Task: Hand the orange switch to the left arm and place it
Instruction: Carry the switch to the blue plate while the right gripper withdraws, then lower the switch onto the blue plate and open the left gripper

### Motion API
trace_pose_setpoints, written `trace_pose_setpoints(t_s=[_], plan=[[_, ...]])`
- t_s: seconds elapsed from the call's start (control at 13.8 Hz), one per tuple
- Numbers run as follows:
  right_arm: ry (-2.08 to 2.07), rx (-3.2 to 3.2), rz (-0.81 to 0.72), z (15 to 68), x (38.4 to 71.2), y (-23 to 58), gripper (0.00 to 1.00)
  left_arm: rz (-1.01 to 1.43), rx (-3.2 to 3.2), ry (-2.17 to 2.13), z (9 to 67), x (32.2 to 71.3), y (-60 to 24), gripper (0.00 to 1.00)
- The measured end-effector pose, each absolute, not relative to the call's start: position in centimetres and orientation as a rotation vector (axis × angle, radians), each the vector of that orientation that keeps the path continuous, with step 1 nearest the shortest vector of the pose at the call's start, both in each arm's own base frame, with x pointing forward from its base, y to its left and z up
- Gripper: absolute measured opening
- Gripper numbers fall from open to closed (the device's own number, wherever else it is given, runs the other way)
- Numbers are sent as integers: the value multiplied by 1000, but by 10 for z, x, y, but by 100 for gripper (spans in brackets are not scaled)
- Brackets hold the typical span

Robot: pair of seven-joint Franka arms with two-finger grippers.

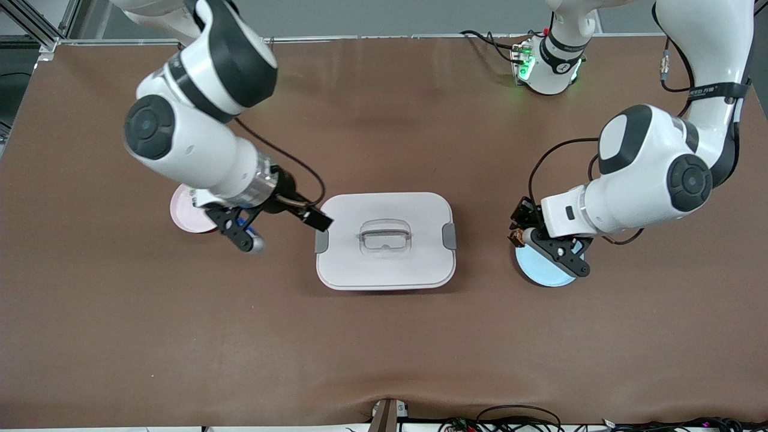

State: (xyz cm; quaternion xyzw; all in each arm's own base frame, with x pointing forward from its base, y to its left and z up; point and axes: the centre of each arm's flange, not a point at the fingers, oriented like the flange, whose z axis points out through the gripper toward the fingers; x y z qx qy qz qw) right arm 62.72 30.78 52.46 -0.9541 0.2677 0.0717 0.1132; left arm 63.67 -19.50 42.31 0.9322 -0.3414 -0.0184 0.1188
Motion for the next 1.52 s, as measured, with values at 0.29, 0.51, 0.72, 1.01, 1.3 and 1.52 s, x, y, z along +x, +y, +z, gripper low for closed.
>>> trace_pose_setpoints(t_s=[0.29, 0.51, 0.72, 1.01, 1.3, 1.52], plan=[[325, -3028, 164, 526, 645, 222, 100, -93, 2630, -1403, 390, 645, -173, 40], [123, -3087, 180, 529, 656, 154, 100, -145, 2583, -1616, 359, 648, -147, 40], [-10, -3159, 235, 532, 658, 97, 100, -103, 2527, -1744, 316, 642, -117, 40], [33, -3159, 299, 539, 654, 30, 100, -18, 2465, -1864, 262, 621, -89, 40], [104, -3149, 320, 548, 648, -5, 100, 75, 2323, -2048, 235, 604, -80, 40], [109, -3150, 322, 548, 647, -6, 100, 115, 2183, -2206, 227, 600, -78, 40]])
